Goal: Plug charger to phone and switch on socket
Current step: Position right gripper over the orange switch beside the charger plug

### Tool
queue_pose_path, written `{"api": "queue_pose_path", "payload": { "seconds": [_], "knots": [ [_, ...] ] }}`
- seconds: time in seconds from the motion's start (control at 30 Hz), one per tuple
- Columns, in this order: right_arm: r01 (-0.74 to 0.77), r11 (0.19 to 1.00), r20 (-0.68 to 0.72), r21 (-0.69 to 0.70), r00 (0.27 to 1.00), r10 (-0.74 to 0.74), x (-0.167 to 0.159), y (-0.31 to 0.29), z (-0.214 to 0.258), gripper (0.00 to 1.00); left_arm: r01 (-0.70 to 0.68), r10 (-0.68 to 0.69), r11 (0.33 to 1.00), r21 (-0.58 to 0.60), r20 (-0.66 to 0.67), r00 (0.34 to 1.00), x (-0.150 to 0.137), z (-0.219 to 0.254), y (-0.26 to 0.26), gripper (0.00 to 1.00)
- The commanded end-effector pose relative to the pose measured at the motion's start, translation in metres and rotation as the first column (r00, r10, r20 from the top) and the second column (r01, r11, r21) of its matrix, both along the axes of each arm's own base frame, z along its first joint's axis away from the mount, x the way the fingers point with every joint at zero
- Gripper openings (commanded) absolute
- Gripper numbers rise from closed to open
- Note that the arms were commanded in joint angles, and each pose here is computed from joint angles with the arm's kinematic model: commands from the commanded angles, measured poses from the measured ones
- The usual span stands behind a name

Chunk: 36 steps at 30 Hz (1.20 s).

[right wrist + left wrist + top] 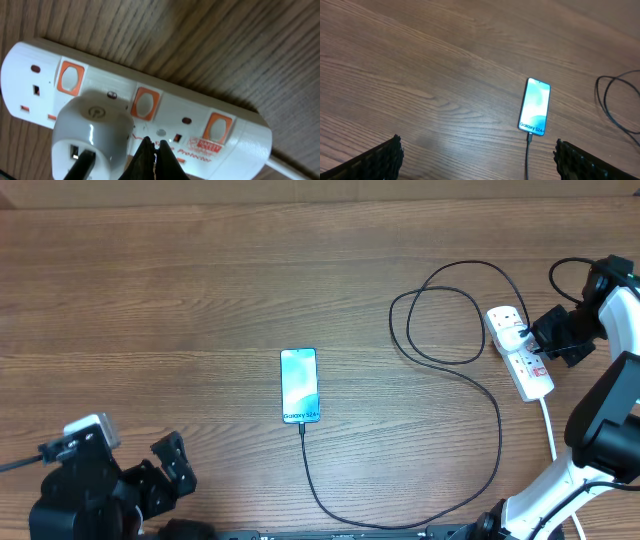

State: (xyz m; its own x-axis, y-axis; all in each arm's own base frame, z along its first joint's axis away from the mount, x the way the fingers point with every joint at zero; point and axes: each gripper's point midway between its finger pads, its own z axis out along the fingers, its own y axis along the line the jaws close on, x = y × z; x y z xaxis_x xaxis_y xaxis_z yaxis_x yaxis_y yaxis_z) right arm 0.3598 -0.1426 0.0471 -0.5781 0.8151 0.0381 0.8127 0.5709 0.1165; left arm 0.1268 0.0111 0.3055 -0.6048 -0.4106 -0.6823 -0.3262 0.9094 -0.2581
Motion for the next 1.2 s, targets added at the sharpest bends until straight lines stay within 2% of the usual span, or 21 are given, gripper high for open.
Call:
{"api": "queue_pose_path", "payload": {
  "seconds": [0.0, 0.67, 0.9, 1.17],
  "knots": [
    [-0.018, 1.0, 0.033, -0.008, 0.999, 0.018, 0.009, -0.004, 0.004, 0.04, -0.029, 0.029, 1.0, -0.009, 0.051, 0.998, -0.009, 0.005, 0.005, 1.0],
    [-0.035, 0.999, 0.049, 0.041, 0.998, 0.033, 0.023, 0.005, -0.019, 0.04, -0.02, 0.037, 0.998, -0.06, 0.305, 0.952, -0.063, 0.022, 0.014, 1.0],
    [-0.042, 0.998, 0.051, 0.039, 0.998, 0.04, 0.025, 0.008, -0.018, 0.04, -0.017, 0.039, 0.998, -0.066, 0.336, 0.941, -0.071, 0.023, 0.016, 1.0],
    [-0.041, 0.999, 0.064, 0.033, 0.997, 0.039, 0.032, 0.003, 0.006, 0.04, -0.017, 0.039, 0.998, -0.067, 0.338, 0.941, -0.071, 0.023, 0.016, 1.0]
  ]
}}
